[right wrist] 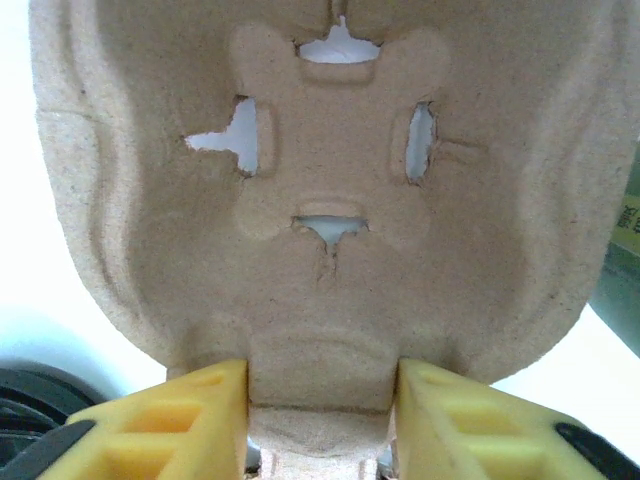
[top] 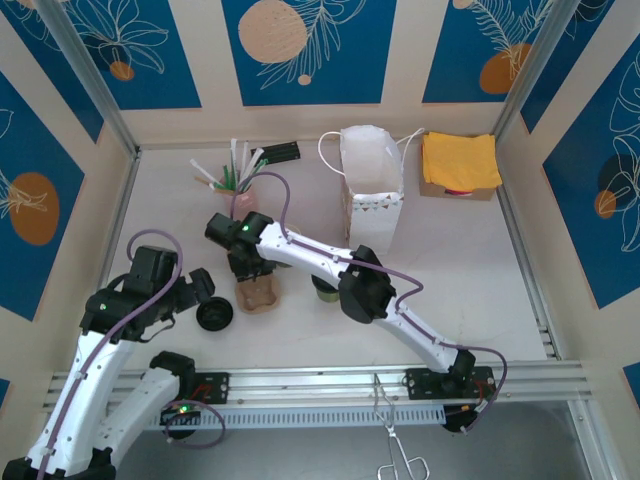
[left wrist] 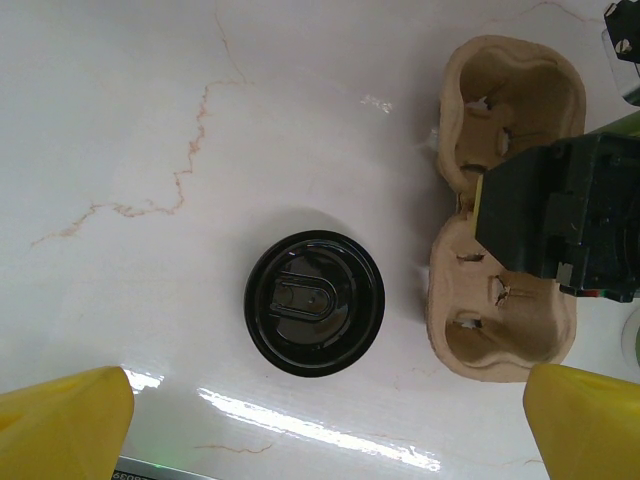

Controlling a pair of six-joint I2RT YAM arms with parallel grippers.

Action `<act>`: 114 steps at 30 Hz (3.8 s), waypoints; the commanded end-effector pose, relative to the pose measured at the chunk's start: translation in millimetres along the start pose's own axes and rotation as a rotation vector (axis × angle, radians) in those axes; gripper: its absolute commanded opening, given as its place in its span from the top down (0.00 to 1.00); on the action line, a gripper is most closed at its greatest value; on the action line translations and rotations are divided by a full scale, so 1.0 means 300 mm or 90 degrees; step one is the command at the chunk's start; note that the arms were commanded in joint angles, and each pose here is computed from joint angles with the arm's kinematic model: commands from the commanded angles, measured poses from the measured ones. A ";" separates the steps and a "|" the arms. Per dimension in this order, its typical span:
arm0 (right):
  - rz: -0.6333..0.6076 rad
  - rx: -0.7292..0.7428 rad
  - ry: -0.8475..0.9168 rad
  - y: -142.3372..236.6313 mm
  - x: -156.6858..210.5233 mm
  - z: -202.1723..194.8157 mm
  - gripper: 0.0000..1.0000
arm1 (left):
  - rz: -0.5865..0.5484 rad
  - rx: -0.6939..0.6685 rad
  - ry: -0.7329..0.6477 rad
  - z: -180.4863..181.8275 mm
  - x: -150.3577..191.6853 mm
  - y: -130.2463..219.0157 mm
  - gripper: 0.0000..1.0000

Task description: Pack the takeout coffee

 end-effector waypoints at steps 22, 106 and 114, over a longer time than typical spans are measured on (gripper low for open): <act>-0.020 -0.040 -0.018 0.136 -0.013 -0.013 0.67 | 0.027 0.031 0.044 -0.032 -0.009 -0.064 0.00; 0.009 -0.104 -0.023 0.119 -0.029 -0.020 0.67 | 0.247 0.435 0.329 -0.057 -0.176 -0.510 0.45; 0.007 -0.106 -0.019 0.126 -0.025 -0.011 0.67 | 0.248 0.432 0.329 -0.055 -0.174 -0.516 0.45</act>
Point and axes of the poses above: each hand's point on the last joint's axis, 136 mm out from that joint toward the fingers, its own y axis back along the fingers, its own z axis along the line the jaws close on, x = y × z, the point moved 10 cm from there along y, back along the fingers, and after that the axes turned 3 degrees about y, right-handed, at the moved point
